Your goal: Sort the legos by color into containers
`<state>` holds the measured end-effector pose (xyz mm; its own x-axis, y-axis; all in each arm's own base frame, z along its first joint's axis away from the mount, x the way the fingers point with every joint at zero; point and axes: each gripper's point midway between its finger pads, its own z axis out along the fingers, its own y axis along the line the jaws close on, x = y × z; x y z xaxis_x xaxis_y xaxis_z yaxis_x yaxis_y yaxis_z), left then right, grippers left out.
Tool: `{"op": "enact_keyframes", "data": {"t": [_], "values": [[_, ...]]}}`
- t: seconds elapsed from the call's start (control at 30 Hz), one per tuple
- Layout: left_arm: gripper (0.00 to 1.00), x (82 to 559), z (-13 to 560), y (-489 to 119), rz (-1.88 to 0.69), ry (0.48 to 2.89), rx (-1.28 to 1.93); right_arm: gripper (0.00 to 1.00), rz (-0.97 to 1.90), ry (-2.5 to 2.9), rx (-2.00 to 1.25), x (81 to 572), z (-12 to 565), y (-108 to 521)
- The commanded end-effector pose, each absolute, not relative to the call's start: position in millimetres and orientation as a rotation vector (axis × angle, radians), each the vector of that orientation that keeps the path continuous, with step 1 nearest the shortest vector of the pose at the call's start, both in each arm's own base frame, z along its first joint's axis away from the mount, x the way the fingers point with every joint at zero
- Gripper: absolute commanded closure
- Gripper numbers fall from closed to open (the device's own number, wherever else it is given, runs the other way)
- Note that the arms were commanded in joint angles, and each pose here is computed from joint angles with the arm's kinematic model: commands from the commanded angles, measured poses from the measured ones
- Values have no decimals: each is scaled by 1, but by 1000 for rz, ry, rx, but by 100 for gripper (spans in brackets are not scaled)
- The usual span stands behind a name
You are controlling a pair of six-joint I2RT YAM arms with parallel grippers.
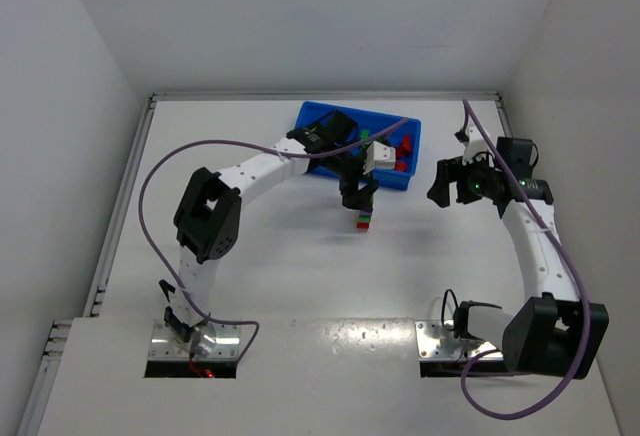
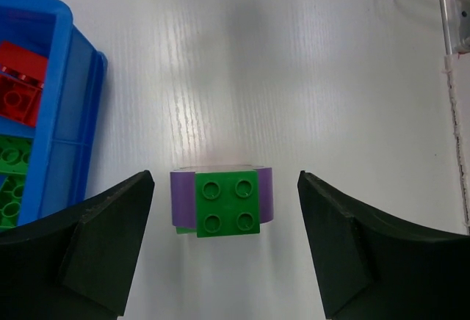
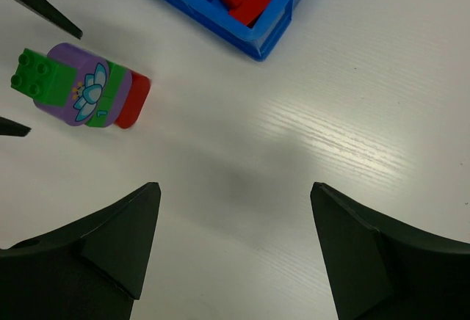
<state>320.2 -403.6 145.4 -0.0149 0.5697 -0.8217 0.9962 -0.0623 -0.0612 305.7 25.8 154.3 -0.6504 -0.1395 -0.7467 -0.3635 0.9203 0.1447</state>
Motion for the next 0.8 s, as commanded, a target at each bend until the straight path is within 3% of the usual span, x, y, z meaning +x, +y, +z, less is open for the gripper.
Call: {"op": "enact_keyframes", "data": {"t": [0.0, 0.2, 0.23, 0.43, 0.5, 0.6, 0.73, 0.77], "values": [[15, 319, 146, -410, -959, 1601, 1718, 17, 369, 2245, -368, 308, 161, 26], [44, 324, 141, -403, -968, 1627, 1706, 17, 385, 2255, -348, 311, 159, 25], [44, 326, 140, -405, -968, 1627, 1706, 18, 385, 2255, -348, 311, 159, 25], [74, 322, 139, -403, -976, 1616, 1728, 21, 425, 2243, -363, 315, 160, 30], [89, 320, 147, -402, -1014, 1590, 1718, 23, 503, 2218, -404, 311, 164, 41], [95, 327, 178, -400, -1133, 1532, 1621, 24, 693, 2153, -485, 300, 174, 71], [95, 342, 233, -392, -1395, 1510, 1357, 18, 965, 2047, -507, 287, 187, 106], [95, 346, 239, -386, -1495, 1605, 1240, 14, 1005, 2059, -484, 285, 184, 114]]}}
